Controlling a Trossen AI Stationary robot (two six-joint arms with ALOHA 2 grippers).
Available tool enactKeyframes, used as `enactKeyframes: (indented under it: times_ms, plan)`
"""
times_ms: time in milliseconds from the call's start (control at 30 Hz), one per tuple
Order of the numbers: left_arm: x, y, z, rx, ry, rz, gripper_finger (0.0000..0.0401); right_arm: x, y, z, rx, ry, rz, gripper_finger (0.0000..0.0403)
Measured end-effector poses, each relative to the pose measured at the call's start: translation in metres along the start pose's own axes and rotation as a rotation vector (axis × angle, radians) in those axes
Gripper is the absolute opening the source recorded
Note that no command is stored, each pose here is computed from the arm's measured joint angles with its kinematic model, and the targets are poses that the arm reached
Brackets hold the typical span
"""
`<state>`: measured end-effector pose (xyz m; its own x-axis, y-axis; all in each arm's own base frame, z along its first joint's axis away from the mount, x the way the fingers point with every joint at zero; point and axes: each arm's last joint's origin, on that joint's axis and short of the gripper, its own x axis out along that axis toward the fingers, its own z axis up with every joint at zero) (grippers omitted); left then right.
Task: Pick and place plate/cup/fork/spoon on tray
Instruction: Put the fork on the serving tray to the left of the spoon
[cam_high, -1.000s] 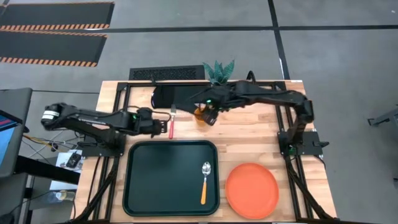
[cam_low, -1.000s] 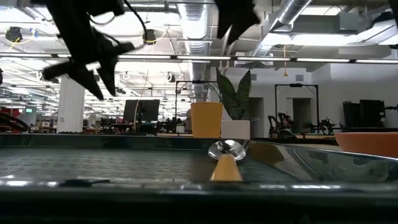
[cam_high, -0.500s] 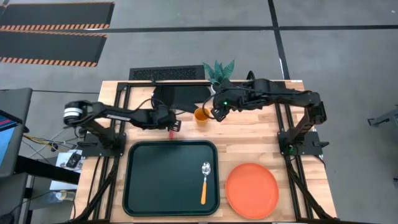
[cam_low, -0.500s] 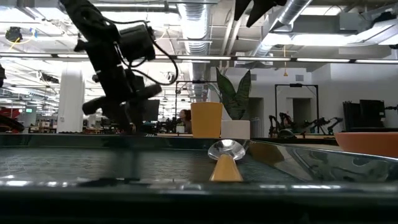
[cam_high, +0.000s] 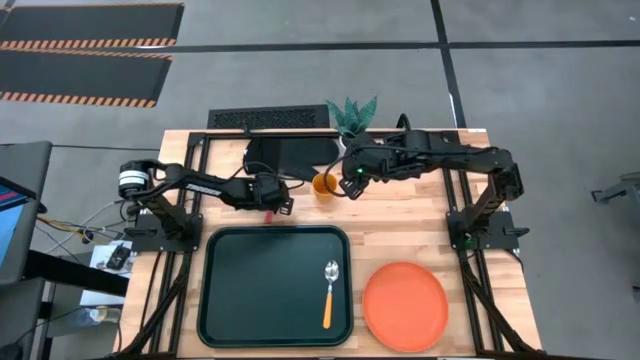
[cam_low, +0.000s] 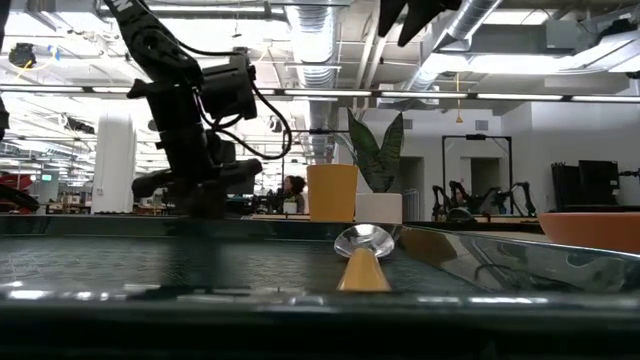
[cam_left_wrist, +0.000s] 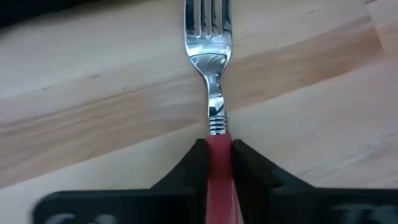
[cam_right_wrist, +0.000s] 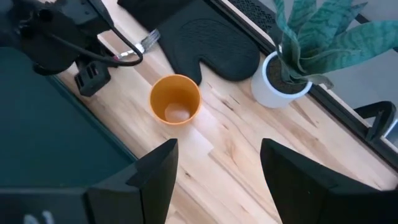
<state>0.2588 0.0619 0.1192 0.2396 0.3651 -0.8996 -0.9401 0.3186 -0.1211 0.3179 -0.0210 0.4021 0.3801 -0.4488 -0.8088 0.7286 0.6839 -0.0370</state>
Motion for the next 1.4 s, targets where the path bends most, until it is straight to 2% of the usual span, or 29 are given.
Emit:
enactKeyframes:
  times_ms: [100,333,433,533,667,833,1000,1200,1400]
  plan:
    - [-0.007,0.0,0.004,0.004,-0.019,-0.033,0.0026,0.0,-0.001,0.0,-0.005,0.002,-0.006,0.0255]
    - [-0.033,0.006,0.023,-0.072,-0.108,-0.113,0.0026,0.0,-0.002,0.005,-0.042,-0.037,-0.001,0.0255]
    - [-0.057,0.006,0.032,-0.116,-0.181,-0.21,0.0026,0.0,-0.004,0.012,-0.046,-0.083,0.024,0.0255]
    - [-0.084,0.009,0.039,-0.157,-0.268,-0.314,0.0026,-0.002,-0.007,0.022,-0.066,-0.132,0.096,0.0255]
    - [-0.127,0.012,0.041,-0.185,-0.408,-0.472,0.0026,-0.004,-0.006,0.042,-0.101,-0.241,0.285,0.0255]
    - [-0.164,0.016,0.037,-0.212,-0.548,-0.599,0.0026,0.0,-0.005,0.068,-0.119,-0.401,0.435,0.0255]
    - [-0.173,0.013,0.032,-0.217,-0.575,-0.648,0.0026,0.02,0.005,0.085,-0.161,-0.514,0.445,0.0255]
    - [-0.171,0.004,0.028,-0.201,-0.568,-0.675,0.0026,0.058,0.02,0.092,-0.218,-0.499,0.489,0.0255]
    - [-0.17,0.002,0.024,-0.184,-0.556,-0.673,0.0026,0.088,0.024,0.096,-0.216,-0.467,0.464,0.0255]
